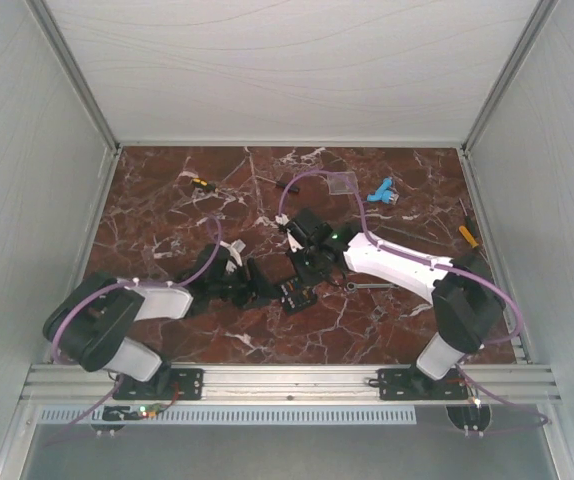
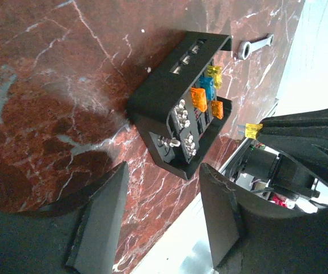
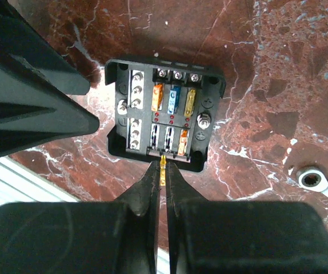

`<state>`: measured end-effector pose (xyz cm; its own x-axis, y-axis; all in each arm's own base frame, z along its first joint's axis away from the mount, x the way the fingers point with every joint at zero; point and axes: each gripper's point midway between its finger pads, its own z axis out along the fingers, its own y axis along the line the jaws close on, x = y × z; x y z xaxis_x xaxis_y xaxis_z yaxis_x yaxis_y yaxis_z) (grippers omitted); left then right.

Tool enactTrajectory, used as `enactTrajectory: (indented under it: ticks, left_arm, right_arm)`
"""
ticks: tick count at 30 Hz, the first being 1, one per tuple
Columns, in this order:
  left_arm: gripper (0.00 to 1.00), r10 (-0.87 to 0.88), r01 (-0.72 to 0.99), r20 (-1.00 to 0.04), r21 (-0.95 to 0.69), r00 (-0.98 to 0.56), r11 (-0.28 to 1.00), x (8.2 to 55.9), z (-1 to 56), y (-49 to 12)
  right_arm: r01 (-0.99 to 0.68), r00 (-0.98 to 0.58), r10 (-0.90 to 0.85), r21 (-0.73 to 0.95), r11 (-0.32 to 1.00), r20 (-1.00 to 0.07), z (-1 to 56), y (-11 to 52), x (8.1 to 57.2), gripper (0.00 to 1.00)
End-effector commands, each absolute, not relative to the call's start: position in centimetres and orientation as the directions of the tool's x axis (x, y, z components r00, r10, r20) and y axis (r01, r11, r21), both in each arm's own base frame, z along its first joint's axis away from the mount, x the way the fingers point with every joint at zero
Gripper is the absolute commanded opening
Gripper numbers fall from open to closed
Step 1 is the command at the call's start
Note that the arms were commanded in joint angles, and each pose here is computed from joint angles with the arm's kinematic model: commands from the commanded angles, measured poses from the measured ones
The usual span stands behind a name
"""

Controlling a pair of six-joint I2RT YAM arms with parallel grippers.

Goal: Snap on the fuse box
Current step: Install the fuse at the fuse box base.

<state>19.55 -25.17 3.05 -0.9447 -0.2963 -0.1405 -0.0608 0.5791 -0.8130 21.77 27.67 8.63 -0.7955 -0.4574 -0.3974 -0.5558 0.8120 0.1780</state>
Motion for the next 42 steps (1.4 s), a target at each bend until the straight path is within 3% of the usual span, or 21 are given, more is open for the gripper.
enactTrajectory:
  ticks: [1,20,42]
  left_arm:
    - [0.52,-0.325,-0.046,-0.152,-0.848,-0.934,0.529,21.8,4.7,-26.6]
    - [0.37,-0.387,-0.101,-0.141,-0.833,-0.911,0.543,23.3,3.2,-26.5]
    - [0.33,-0.391,-0.112,-0.125,-0.841,-0.912,0.530,23.1,3.1,-26.6]
  right_arm:
    - [-0.531,-0.798,-0.415,0.184,0.827,-0.438,8.6,29.3,22.9,0.00]
    - [-0.495,-0.821,-0.423,0.109,0.862,-0.384,6.0,28.5,22.8,0.00]
    - [-0.478,-0.834,-0.418,0.094,0.873,-0.361,4.5,28.2,22.1,0.00]
